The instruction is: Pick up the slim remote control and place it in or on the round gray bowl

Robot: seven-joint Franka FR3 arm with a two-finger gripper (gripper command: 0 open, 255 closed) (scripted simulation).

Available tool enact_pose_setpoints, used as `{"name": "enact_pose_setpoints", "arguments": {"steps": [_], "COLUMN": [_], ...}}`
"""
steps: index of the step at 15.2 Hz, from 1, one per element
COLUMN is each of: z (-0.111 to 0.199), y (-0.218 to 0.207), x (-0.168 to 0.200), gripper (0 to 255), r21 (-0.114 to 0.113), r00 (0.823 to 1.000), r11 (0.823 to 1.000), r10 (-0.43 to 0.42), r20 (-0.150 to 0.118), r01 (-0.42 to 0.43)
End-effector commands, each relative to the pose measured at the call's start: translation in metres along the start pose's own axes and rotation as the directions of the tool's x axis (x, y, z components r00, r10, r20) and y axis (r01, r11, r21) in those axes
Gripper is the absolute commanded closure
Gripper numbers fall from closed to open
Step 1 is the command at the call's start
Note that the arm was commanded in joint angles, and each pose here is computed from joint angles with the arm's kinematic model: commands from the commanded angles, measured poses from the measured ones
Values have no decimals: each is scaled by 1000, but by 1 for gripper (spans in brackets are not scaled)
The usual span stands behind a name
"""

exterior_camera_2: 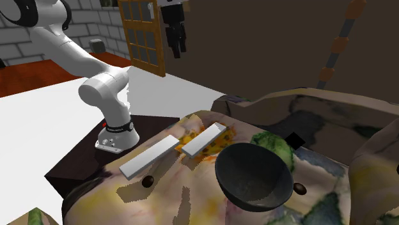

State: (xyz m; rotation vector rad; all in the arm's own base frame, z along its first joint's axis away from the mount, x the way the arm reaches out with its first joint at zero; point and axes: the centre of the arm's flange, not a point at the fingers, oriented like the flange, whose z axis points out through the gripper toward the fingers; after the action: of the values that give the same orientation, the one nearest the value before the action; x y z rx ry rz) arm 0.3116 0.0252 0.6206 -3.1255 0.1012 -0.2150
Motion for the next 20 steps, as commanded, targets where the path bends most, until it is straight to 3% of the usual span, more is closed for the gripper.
{"name": "enact_pose_setpoints", "arguments": {"steps": [1,5,10,15,20], "z": [0,40,91,142,195], "y": [0,34,74,110,142], "x": [0,10,28,51,79], "gripper": [0,0,0,0,0], "r21": [0,6,18,33,52], "r00": [1000,990,950,880,782], "r11": [1000,990,951,882,787], "r10": [0,-140,-310,-471,-617], "r20": [0,21,45,66,85], "r01": [0,139,309,470,615]}}
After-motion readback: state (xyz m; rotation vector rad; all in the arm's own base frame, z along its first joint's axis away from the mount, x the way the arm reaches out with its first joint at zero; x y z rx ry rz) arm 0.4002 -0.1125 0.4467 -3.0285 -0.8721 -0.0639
